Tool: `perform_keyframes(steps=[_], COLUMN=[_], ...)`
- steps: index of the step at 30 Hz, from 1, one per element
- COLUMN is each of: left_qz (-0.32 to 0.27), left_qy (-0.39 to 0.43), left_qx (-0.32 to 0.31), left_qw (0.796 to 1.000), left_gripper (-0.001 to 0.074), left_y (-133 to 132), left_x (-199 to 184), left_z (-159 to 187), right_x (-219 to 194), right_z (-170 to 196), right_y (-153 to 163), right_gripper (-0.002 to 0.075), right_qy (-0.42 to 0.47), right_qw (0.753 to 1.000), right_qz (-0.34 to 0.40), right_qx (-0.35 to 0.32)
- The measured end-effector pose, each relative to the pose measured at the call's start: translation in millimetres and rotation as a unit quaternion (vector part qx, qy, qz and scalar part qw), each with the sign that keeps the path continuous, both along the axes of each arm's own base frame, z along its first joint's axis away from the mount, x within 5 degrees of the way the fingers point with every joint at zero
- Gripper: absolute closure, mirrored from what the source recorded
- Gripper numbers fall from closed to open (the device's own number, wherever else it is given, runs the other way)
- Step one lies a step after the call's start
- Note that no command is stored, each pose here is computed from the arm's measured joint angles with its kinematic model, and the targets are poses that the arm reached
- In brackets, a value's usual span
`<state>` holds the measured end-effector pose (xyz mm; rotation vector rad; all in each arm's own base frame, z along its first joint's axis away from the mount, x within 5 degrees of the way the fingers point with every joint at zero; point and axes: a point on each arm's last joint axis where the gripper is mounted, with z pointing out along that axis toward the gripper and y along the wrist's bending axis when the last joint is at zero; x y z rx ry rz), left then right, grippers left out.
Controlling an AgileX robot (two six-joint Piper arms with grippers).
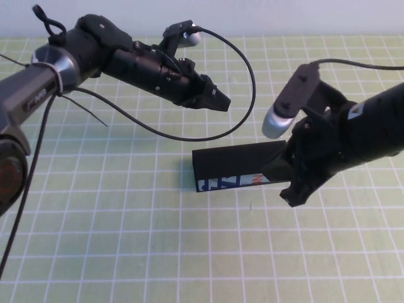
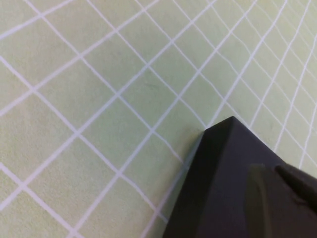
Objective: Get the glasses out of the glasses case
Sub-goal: Pick up the glasses from the glasses case
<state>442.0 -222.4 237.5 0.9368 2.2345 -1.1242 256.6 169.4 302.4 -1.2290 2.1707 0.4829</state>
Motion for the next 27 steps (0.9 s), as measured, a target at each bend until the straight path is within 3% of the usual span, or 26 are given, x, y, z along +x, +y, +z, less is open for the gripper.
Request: perform_keyframes(steps=[9, 16, 27], left_qz=[-0.005, -0.01, -0.018], left_qy=[0.043, 0.066, 0.08], left_qx=[0.005, 0.01, 0.013], left_qw=[0.999, 0.998, 0.997], left_gripper=[0.0739, 0.0739, 0.0739], left_y=[-11.8, -19.6, -33.4], left_x=[20.0, 21.9, 17.7], left_z=[-41.7, -65.0, -83.1], right_x=[24.3, 36.7, 45.2], right_z=[-31.6, -48.2, -55.1], right_y=[23.4, 28.5, 30.4], right_gripper=[0.0697, 0.0568, 0.0526], right_qy=[-0.038, -0.057, -0.102], right_qw=[0.99, 0.987, 0.978], right_qz=[0.104, 0.107, 0.136], right_qx=[-0.086, -0.104, -0.124])
